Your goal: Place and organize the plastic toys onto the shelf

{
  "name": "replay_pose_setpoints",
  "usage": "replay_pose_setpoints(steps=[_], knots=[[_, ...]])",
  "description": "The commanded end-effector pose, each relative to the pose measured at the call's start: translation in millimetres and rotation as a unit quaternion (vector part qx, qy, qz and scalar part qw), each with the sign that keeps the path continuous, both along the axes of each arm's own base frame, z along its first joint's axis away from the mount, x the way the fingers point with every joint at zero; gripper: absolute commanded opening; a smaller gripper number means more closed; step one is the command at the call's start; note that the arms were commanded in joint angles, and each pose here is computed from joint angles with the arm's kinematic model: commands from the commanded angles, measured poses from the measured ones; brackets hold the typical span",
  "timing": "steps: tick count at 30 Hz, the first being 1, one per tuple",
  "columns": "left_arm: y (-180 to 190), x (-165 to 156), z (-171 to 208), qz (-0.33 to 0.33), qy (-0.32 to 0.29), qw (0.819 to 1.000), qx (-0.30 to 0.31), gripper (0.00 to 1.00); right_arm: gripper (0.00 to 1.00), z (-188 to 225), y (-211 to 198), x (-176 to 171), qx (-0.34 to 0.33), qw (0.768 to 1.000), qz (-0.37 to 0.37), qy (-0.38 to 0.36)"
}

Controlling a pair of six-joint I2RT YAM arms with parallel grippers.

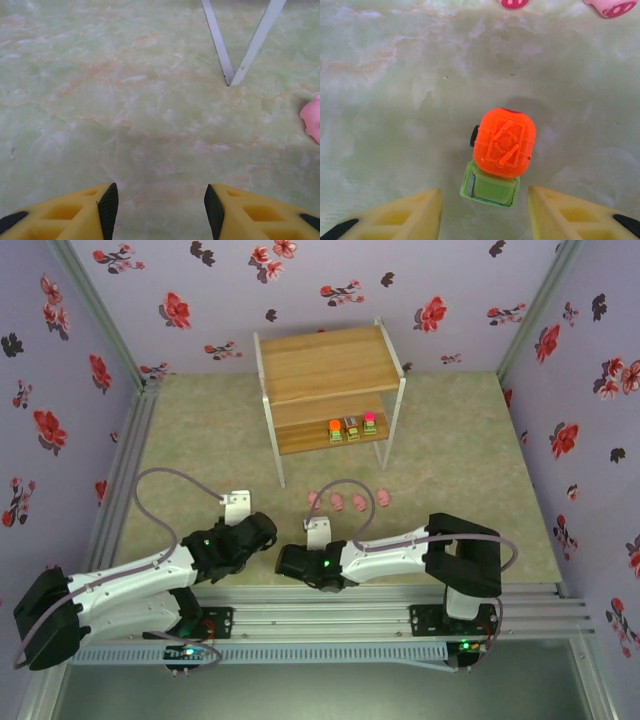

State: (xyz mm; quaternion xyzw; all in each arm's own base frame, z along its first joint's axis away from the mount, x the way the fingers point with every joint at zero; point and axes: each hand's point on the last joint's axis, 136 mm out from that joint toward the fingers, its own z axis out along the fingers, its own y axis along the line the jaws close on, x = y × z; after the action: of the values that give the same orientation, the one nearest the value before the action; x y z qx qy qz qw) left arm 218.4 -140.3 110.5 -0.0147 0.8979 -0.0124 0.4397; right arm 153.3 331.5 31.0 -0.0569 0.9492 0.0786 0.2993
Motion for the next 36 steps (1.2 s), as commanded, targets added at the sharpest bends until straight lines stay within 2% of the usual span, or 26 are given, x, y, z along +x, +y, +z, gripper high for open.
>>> replay_pose_setpoints(steps=[1, 11, 27, 36], knots=[[6, 0, -4, 0.008, -0.001, 1.000, -0.001, 0.53, 0.48, 0, 2, 4, -0.001, 1.000, -0.016, 0.003], [5, -1, -5, 0.006, 0.000, 1.000, -0.003, 0.53, 0.48, -10, 5, 12, -0.007, 1.000, -0.023, 0.009], [4, -1, -6, 0.003, 0.002, 1.000, -0.002, 0.53, 0.37, -12, -11, 13, -0.041, 0.999, -0.027, 0.004], [4, -1, -6, 0.003, 0.003, 1.000, -0.003, 0.53, 0.43, -7, -14, 16, -0.056, 0.998, -0.023, -0.006]])
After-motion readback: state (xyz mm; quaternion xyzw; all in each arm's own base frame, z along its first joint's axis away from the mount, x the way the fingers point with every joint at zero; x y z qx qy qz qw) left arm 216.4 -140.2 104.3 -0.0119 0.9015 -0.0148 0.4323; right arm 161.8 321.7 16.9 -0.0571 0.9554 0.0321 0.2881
